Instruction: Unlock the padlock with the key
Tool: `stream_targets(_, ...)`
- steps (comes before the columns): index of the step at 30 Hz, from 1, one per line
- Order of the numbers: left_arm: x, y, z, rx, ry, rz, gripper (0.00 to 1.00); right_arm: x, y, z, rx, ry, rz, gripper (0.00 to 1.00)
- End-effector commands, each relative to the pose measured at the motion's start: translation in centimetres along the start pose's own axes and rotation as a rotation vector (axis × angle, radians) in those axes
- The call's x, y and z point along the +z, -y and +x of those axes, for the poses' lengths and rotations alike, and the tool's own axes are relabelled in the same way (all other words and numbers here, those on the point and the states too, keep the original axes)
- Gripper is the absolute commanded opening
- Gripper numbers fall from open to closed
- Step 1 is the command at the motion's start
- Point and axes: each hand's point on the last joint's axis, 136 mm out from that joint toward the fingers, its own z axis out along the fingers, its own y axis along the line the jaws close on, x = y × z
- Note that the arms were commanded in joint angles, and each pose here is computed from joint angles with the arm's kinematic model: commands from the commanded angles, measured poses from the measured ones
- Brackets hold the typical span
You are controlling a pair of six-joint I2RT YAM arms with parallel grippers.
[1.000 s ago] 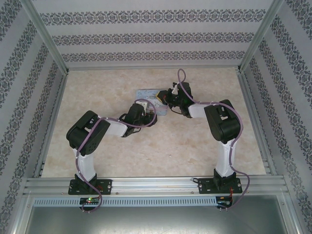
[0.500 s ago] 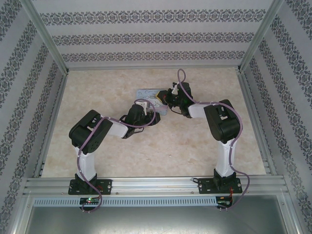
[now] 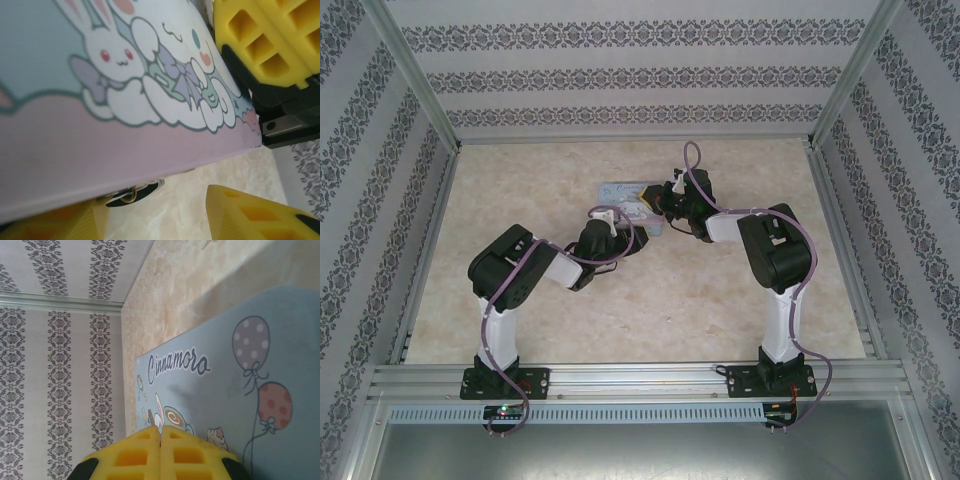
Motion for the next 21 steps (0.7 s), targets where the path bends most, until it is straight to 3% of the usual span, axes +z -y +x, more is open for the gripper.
stream_targets(1, 0.4, -0.1, 1.3, -0.103, -0.007, 0.043, 0.54, 0.6, 3.8, 1.5, 0.046, -0.037, 0.086, 0.00)
stream_targets(21, -0.2, 1.5, 0.8, -0.278, 0.080, 0.127, 0.55, 0.6, 4.2, 1.6, 0.051, -0.038, 0.091, 0.00)
